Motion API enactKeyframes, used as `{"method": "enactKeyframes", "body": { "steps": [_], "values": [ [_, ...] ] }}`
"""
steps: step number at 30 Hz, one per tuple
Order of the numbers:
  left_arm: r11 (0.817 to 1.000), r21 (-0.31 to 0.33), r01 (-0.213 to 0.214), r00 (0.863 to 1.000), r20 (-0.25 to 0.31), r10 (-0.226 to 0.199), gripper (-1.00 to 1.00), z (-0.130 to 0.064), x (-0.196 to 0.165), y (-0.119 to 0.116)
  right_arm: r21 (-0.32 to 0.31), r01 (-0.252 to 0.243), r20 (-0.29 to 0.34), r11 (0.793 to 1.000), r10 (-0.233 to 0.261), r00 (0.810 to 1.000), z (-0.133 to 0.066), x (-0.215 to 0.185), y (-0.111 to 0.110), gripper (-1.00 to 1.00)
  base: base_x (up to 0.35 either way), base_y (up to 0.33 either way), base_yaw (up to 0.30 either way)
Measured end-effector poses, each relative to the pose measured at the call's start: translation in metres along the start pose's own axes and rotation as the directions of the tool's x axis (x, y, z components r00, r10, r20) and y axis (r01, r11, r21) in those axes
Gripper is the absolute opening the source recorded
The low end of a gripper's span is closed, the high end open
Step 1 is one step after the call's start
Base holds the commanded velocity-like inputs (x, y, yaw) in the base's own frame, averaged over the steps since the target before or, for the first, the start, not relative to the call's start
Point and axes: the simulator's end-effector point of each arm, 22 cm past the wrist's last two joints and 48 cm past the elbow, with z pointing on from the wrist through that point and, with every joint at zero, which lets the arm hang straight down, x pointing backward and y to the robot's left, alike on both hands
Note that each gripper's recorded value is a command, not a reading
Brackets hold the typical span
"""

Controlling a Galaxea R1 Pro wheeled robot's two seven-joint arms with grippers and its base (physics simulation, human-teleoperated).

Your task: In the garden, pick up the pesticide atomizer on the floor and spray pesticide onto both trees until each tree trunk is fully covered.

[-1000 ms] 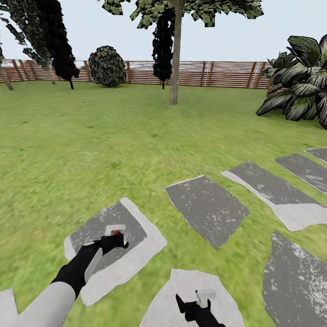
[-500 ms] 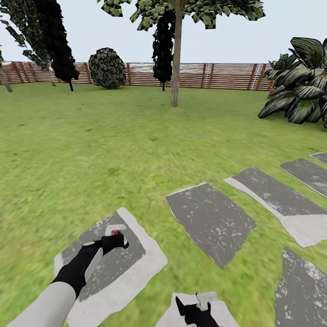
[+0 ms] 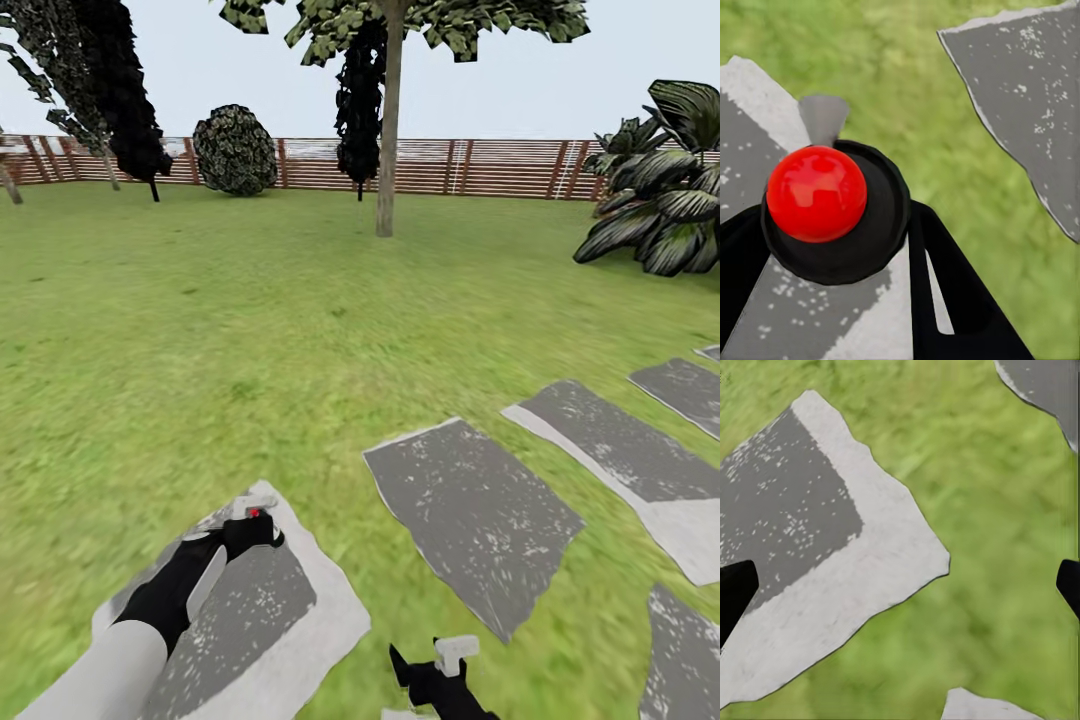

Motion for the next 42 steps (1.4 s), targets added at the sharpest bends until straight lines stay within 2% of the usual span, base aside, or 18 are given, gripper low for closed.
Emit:
{"method": "enactKeyframes", "body": {
  "steps": [20, 23, 27, 28, 29, 31, 32, 33, 37, 39, 42],
  "values": [
    [1.000, -0.001, 0.000, 1.000, -0.002, 0.000, -1.00, 0.000, 0.001, 0.000, 0.008, 0.019, 0.007, 1.000, -0.020, 1.000, -0.002, -0.003, -0.008, 1.00, 0.339, 0.000, 0.000],
    [1.000, 0.000, 0.000, 1.000, -0.002, 0.000, -1.00, 0.000, 0.001, 0.000, 0.008, 0.034, 0.038, 0.999, -0.034, 0.999, -0.002, -0.010, -0.009, 1.00, 0.339, 0.000, 0.000],
    [1.000, 0.000, 0.000, 1.000, -0.002, 0.000, -1.00, 0.000, 0.001, -0.001, 0.006, 0.077, 0.144, 0.997, -0.077, 0.987, -0.005, -0.034, -0.007, 1.00, 0.339, 0.000, 0.000],
    [1.000, 0.000, 0.000, 1.000, -0.002, 0.000, -1.00, 0.000, 0.001, -0.001, -0.006, 0.088, 0.160, 0.996, -0.086, 0.983, -0.006, -0.037, -0.007, 1.00, 0.339, 0.000, 0.000],
    [1.000, 0.000, 0.000, 1.000, -0.002, 0.000, -1.00, 0.000, 0.001, -0.001, -0.099, 0.106, 0.162, 0.989, -0.089, 0.983, -0.008, -0.035, 0.013, 1.00, 0.339, 0.000, 0.000],
    [1.000, 0.000, 0.000, 1.000, -0.002, 0.000, -1.00, 0.000, 0.001, -0.001, -0.206, 0.123, 0.160, 0.971, -0.091, 0.983, -0.013, -0.031, 0.034, 1.00, 0.339, 0.000, 0.000],
    [1.000, 0.001, 0.000, 1.000, -0.003, 0.000, -1.00, 0.001, 0.002, -0.001, -0.205, 0.124, 0.158, 0.971, -0.092, 0.983, -0.014, -0.029, 0.033, 1.00, 0.339, 0.000, 0.000],
    [1.000, 0.001, -0.001, 1.000, -0.003, 0.001, -1.00, 0.001, 0.002, -0.002, -0.195, 0.121, 0.156, 0.973, -0.091, 0.983, -0.013, -0.029, 0.031, 1.00, 0.339, 0.000, 0.000],
    [1.000, 0.002, -0.001, 1.000, -0.004, 0.001, -1.00, 0.001, 0.002, -0.002, -0.066, 0.102, 0.166, 0.993, -0.090, 0.982, -0.014, -0.022, 0.007, 1.00, 0.339, 0.000, 0.000],
    [1.000, 0.001, -0.001, 1.000, -0.004, 0.001, -1.00, 0.001, 0.002, -0.002, 0.014, 0.104, 0.210, 0.995, -0.104, 0.972, -0.017, -0.028, -0.006, 1.00, 0.339, 0.000, 0.000],
    [1.000, 0.001, -0.001, 1.000, -0.006, 0.001, -1.00, 0.001, 0.003, -0.002, 0.095, 0.100, 0.257, 0.990, -0.122, 0.959, -0.024, -0.032, -0.019, 1.00, 0.339, 0.000, 0.000]
  ]
}}
